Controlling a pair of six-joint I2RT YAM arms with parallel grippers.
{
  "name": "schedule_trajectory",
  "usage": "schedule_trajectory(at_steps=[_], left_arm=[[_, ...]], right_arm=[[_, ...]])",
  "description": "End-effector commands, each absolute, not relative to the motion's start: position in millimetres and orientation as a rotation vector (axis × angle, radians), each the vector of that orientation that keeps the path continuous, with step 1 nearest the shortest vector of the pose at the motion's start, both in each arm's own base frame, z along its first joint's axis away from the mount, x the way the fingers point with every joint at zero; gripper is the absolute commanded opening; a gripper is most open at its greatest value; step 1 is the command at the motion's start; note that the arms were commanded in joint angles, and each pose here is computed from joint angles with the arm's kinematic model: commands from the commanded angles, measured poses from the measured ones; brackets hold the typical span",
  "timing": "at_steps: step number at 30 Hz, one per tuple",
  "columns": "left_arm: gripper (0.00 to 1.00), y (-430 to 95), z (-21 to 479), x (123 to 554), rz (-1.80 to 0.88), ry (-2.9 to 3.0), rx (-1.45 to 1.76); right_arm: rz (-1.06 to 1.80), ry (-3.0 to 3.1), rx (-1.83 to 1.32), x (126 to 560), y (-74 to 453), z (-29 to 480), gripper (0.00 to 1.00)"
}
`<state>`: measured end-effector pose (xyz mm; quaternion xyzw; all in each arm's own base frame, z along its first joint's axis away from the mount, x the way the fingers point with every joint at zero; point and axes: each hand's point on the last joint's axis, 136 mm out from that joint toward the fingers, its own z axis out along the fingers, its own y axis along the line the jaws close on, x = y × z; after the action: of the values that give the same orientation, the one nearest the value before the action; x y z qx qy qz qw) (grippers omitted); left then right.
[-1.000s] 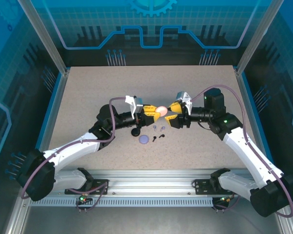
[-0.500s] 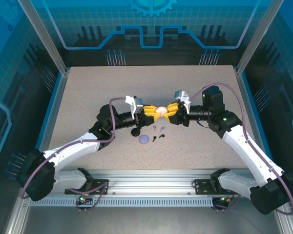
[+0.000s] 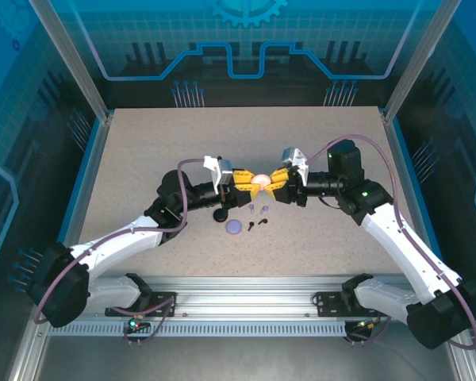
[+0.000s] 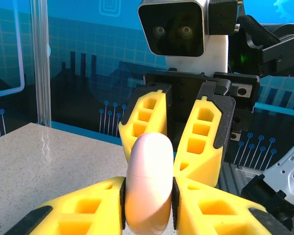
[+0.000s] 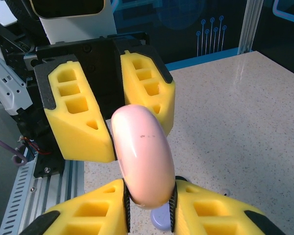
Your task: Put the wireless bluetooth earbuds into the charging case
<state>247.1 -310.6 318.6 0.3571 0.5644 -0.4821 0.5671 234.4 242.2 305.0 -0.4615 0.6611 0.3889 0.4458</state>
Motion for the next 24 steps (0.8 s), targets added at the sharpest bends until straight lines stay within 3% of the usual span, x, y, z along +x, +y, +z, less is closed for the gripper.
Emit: schedule_trajectory(at_steps=[1, 9, 13, 17, 24], left_arm=[[0.3, -314.1, 317.2, 241.8, -1.14, 1.306, 0.859], [0.31, -317.3, 313.2, 240.3, -1.145, 1.32, 0.873], [0.26, -318.6, 307.6, 240.6, -1.15, 1.343, 0.876], [0.2, -316.9, 307.0, 241.7, -1.14, 1.349, 0.866], [0.19, -313.8, 310.7, 238.8, -1.132, 1.336, 0.864]], right_arm=[[0.975, 1.603, -1.161, 232.2, 249.5, 314.9, 0.26], [0.958, 1.605, -1.135, 237.0, 249.0, 317.2, 0.26], [0.937, 1.615, -1.119, 240.8, 247.6, 317.4, 0.27], [0.916, 1.625, -1.114, 241.5, 245.2, 315.9, 0.38], [0.866, 1.634, -1.1, 242.6, 236.6, 316.3, 0.55]])
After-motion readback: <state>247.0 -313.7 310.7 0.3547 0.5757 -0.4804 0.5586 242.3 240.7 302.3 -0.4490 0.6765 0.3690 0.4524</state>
